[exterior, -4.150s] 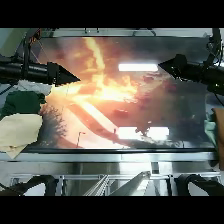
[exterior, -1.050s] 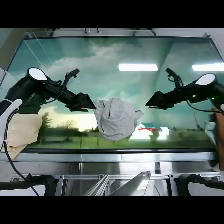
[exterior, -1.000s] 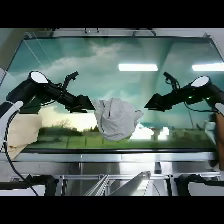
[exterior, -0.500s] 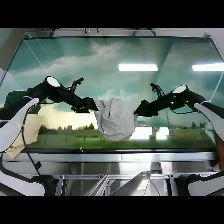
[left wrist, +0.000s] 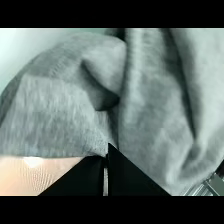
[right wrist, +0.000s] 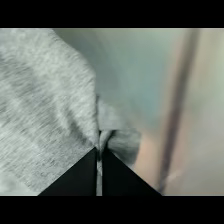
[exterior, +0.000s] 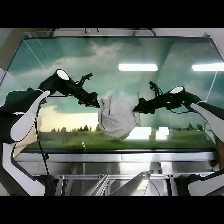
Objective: Fold the shirts.
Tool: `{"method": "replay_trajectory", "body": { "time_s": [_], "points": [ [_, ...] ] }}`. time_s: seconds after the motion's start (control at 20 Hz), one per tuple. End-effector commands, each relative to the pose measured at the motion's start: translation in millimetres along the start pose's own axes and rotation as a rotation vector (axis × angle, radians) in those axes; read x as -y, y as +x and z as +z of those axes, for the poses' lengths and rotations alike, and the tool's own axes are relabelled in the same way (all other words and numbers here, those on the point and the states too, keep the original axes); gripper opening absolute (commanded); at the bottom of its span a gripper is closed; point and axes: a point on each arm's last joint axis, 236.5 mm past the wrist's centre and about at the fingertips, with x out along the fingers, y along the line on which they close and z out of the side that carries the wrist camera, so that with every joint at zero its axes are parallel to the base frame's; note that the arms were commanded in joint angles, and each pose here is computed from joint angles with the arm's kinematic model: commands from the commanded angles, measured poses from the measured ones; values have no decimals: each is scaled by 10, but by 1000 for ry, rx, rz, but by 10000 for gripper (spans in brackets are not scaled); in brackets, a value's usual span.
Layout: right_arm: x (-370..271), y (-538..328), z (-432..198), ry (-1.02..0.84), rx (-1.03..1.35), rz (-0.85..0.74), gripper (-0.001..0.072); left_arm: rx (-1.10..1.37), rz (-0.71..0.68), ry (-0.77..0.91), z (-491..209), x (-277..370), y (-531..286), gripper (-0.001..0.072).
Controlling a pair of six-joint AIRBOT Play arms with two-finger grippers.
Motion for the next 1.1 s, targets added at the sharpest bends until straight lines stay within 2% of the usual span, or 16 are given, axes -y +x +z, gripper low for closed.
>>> {"method": "replay_trajectory", "body": {
  "time_s": [0.0, 0.15, 0.3, 0.55, 0.65, 0.85, 1.05],
  "points": [
    [-301, -529, 312, -53, 110, 61, 15, 105, 12, 68, 185, 268, -639, -4],
    [-746, -1371, 602, -176, 272, 80, 15, 301, 59, 144, 366, 580, -1530, -3],
    [-1356, -2136, 637, -363, 428, 68, 15, 473, 112, 232, 358, 967, -2298, -2],
    [-2428, -3019, 263, -691, 670, 27, 16, 639, 170, 376, -12, 1681, -2967, -1],
    [-2722, -3296, 94, -768, 777, 4, 16, 704, 191, 434, -207, 1966, -3175, -2],
    [-2845, -3289, -160, -784, 740, 28, 17, 686, 197, 468, -619, 2245, -3238, 17],
    [-2529, -2932, 25, -683, 608, 62, 17, 530, 160, 372, -759, 1899, -2777, 18]
  ]
}}
